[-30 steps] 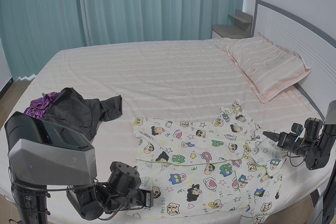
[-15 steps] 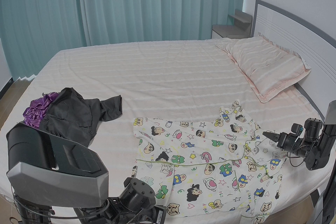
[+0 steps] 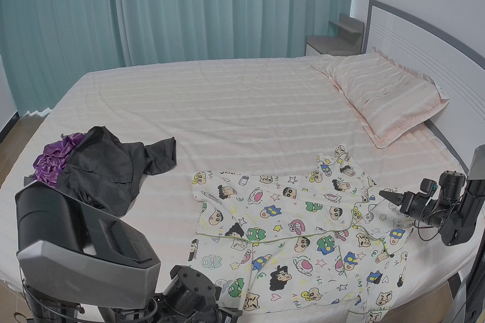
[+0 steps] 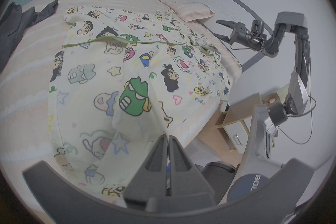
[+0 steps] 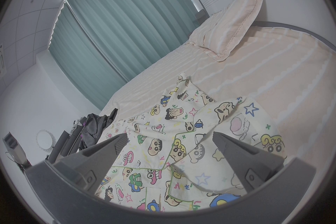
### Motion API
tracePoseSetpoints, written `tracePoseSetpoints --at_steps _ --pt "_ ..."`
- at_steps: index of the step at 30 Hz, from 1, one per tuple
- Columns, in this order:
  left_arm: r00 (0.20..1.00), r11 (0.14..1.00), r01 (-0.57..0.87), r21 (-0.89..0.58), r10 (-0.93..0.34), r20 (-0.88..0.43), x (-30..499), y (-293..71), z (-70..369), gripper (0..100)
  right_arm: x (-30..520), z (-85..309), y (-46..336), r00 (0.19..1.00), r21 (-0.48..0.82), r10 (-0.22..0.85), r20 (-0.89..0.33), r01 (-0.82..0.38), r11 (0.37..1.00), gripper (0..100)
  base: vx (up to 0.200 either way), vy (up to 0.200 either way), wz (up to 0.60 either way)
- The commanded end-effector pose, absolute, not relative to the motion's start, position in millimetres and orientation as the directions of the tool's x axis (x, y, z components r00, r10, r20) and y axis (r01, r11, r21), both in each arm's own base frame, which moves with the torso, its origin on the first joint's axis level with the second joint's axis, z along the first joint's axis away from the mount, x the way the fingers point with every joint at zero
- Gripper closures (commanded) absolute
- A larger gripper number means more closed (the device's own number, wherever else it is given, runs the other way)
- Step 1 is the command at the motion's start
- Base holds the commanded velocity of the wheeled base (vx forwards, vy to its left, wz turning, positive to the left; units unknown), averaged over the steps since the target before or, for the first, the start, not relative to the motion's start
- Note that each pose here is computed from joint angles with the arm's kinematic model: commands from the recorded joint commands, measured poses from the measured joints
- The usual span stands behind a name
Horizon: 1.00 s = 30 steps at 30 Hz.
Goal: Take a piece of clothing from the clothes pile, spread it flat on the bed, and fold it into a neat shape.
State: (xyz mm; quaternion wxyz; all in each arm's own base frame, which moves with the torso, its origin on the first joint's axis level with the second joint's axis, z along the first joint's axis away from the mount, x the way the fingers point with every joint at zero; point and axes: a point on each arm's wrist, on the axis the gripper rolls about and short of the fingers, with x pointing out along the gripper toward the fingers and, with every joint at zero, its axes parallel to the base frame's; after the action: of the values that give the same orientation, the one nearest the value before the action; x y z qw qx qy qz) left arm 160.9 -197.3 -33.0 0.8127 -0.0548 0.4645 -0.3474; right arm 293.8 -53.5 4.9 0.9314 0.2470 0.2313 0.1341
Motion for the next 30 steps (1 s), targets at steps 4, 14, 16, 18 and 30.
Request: tracePoseSetpoints --at_steps 4,14,16,18,30 --pt "0.304 0.754 0.535 -0.381 -0.593 -0.746 154 -193 -47 100 292 4 -53 0.854 0.525 0.366 -0.37 -0.133 0.841 0 0.0 0.0 0.0" --pt "0.309 0.765 0.504 -0.402 -0.594 -0.743 152 -189 -42 0 292 4 -53 0.854 0.524 0.366 -0.369 -0.133 0.841 0 0.0 0.0 0.0" --pt "0.322 0.771 0.441 -0.46 -0.614 -0.72 150 -187 -33 0 292 4 -54 0.855 0.524 0.364 -0.369 -0.132 0.841 0 0.0 0.0 0.0" --pt "0.345 0.762 0.399 -0.51 -0.641 -0.686 150 -188 -23 0 292 4 -54 0.855 0.524 0.364 -0.369 -0.132 0.841 0 0.0 0.0 0.0" --pt "0.39 0.65 0.34 -0.679 -0.755 -0.527 148 -185 22 0 292 4 -54 0.855 0.524 0.364 -0.369 -0.132 0.841 0 0.0 0.0 0.0"
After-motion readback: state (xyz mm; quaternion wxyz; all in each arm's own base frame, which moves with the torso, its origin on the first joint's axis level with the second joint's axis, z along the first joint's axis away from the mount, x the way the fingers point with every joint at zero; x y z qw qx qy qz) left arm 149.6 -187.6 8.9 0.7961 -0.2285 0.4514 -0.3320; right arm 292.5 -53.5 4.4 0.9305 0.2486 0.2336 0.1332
